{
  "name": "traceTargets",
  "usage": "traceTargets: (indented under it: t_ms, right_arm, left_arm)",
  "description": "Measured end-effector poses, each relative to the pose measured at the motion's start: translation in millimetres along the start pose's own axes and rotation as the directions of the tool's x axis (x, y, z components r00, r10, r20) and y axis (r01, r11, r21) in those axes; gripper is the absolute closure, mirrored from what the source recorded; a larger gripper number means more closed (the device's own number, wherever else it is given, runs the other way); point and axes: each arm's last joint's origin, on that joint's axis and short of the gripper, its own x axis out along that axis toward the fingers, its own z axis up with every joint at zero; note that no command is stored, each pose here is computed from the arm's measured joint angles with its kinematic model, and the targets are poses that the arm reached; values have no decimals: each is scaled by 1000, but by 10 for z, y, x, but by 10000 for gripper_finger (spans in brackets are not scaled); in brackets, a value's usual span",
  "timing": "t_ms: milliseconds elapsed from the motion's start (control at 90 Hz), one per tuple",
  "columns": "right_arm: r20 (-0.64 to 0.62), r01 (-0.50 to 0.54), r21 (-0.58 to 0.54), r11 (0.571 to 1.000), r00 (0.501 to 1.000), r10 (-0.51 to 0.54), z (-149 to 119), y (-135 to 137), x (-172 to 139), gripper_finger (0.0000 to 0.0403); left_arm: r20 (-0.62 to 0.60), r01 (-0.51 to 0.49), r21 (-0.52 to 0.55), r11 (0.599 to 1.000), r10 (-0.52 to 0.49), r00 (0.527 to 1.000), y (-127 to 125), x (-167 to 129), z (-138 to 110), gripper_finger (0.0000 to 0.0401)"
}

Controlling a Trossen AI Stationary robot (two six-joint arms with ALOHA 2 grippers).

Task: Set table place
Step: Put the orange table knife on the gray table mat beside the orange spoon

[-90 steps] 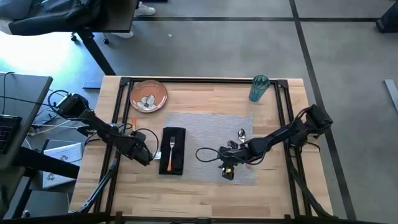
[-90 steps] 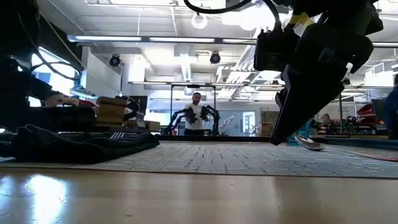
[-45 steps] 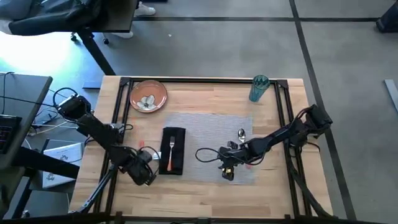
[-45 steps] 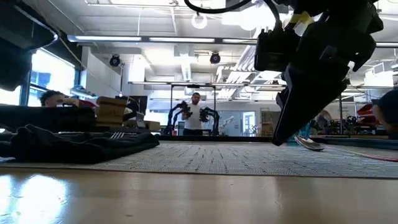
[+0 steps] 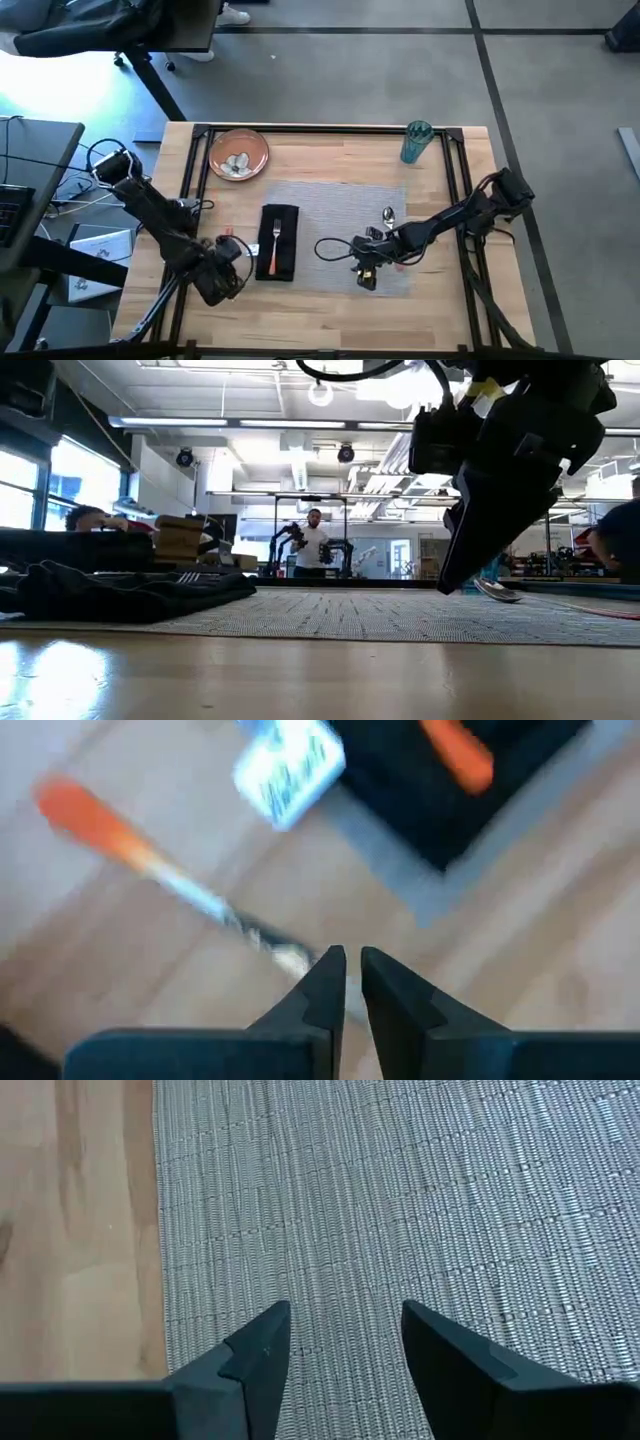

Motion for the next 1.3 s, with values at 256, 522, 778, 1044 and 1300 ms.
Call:
traceTargets:
  t_ms: [256, 522, 778, 1044, 1300]
  right_arm:
    - [2, 0, -8, 1000, 1000, 0, -12, 19, -2, 231]
    - [30, 39, -32, 999, 999, -38, -3, 9, -3, 231]
    - [31, 41, -33, 999, 999, -40, -2, 7, -3, 231]
    - [62, 87, -31, 996, 994, -85, 7, -6, -4, 231]
    - [79, 113, -43, 993, 991, -109, 12, -13, -5, 231]
  left_arm:
    - [-74, -124, -198, 972, 111, 991, 252, 264, -83, 293]
    - [-80, -167, -319, 933, 149, 986, 400, 445, -80, 243]
    - [-53, -93, -342, 935, 80, 995, 403, 543, -68, 249]
    - [-47, -114, -380, 918, 103, 994, 491, 608, -85, 269]
    - [-19, -108, -381, 918, 109, 994, 505, 624, -75, 338]
